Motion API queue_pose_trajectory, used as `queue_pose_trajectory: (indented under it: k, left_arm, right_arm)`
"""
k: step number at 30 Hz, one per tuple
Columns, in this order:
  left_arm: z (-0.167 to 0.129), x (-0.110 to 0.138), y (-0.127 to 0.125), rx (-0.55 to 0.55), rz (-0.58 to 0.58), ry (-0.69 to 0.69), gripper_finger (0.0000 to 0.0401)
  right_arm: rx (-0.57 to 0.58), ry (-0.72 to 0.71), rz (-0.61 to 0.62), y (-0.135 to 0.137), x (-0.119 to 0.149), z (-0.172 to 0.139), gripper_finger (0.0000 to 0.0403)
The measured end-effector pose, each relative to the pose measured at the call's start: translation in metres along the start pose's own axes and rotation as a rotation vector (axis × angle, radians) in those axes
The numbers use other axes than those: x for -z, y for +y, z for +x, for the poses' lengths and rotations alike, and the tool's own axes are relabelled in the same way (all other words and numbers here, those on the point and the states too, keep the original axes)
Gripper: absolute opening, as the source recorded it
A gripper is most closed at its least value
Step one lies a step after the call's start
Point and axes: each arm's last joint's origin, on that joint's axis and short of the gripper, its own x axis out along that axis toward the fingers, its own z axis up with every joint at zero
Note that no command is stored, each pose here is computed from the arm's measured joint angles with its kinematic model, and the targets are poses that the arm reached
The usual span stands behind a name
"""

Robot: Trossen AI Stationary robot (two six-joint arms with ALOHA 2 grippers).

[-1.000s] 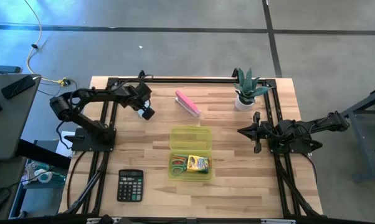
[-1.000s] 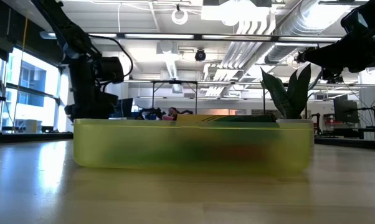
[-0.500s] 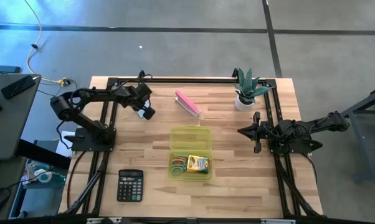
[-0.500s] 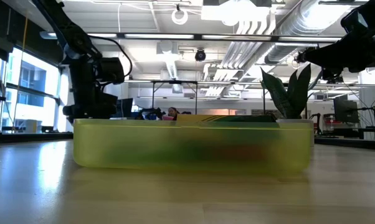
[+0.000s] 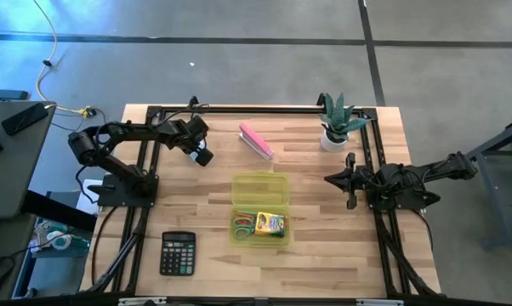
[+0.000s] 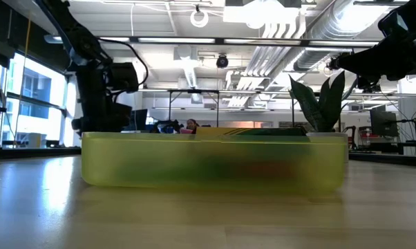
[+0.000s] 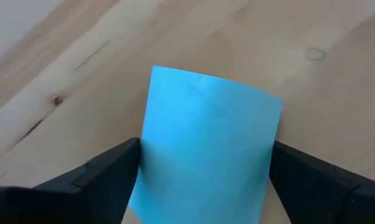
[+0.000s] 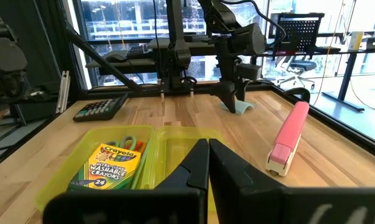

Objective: Pack school essentials
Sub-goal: Put the blue sticky notes into the yellow supply box

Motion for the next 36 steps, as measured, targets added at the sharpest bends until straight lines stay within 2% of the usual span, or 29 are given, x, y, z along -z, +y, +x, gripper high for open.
queue_pose_trajectory:
  k: [4,8,18,30,36]
  left_arm:
    - [-0.003,0.002,-0.010,0.026,0.053,-0.008,0.0324]
    - [-0.012,0.009,-0.025,0.103,0.129,-0.012,0.0324]
    - [-0.045,0.027,-0.072,0.197,0.264,-0.147,0.0324]
    - [-0.080,0.065,-0.151,0.458,0.436,-0.416,0.0323]
    - [-0.094,0.087,-0.186,0.505,0.520,-0.515,0.0323]
  right_arm:
    - [0.000,0.000,0.000,0.000,0.000,0.000,0.0000]
    - [0.000,0.000,0.000,0.000,0.000,0.000,0.0000]
    - [0.000,0.000,0.000,0.000,0.000,0.000,0.0000]
    - [0.000,0.000,0.000,0.000,0.000,0.000,0.0000]
    - [0.000,0.000,0.000,0.000,0.000,0.000,0.0000]
